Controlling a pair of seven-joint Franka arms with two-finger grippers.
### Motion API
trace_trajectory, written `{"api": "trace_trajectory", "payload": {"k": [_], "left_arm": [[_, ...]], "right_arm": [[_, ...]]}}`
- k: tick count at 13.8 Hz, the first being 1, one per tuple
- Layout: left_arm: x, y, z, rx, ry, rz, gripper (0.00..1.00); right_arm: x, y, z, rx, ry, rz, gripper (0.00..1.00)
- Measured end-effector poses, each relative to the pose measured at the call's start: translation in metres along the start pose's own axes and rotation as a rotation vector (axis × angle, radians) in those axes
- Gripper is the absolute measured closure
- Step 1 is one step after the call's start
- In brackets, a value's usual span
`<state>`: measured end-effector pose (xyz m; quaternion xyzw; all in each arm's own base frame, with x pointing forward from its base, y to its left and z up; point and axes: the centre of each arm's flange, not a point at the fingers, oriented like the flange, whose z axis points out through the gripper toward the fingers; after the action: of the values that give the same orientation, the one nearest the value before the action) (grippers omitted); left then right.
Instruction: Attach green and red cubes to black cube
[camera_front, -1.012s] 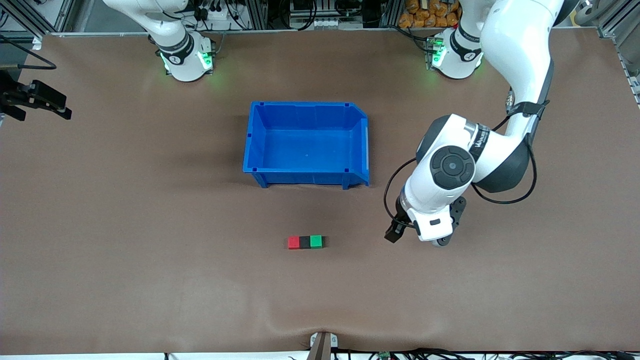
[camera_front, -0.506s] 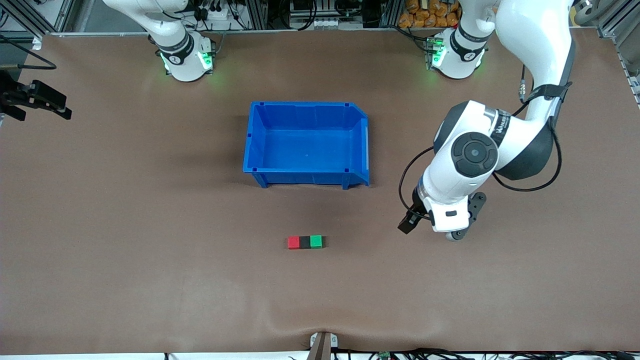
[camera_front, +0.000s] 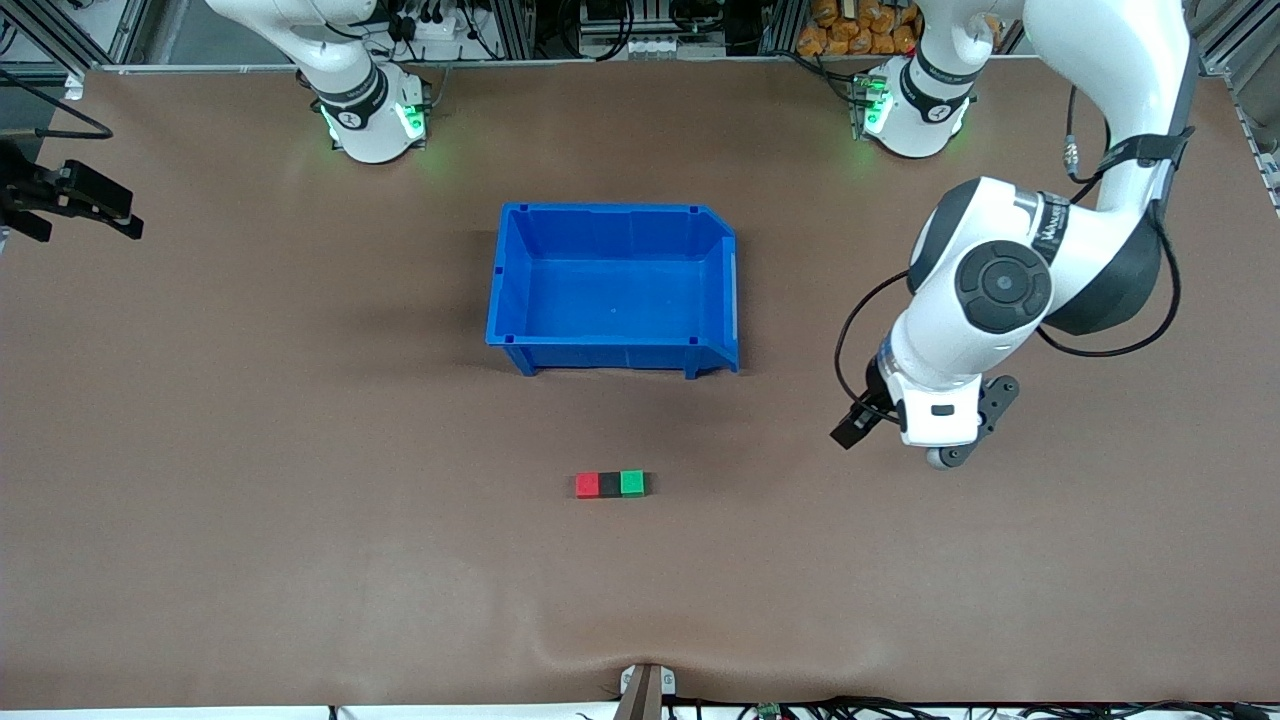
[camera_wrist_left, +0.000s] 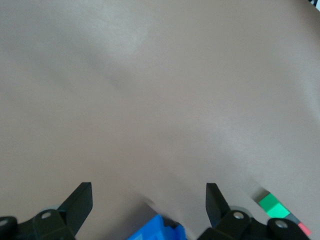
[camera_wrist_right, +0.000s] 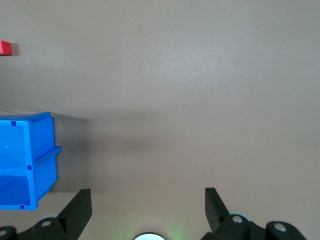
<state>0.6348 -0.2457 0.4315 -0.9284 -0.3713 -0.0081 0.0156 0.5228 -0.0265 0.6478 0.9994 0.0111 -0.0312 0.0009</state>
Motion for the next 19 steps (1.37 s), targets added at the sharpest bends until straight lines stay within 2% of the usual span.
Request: {"api": "trace_trajectory", "payload": {"k": [9,15,19], "left_arm": [[0.014,-0.035,-0.014,0.037,0.002,0.189,0.00],[0.030,-0.059,-0.026,0.081,-0.024,0.363,0.00],[0.027,-0.070,-0.039,0.109,-0.041,0.456,0.00]], "right_arm": [[0.000,0.000,0.000,0.000,0.000,0.000,0.00],[0.000,0.000,0.000,0.000,0.000,0.000,0.00],[0.000,0.000,0.000,0.000,0.000,0.000,0.00]]}}
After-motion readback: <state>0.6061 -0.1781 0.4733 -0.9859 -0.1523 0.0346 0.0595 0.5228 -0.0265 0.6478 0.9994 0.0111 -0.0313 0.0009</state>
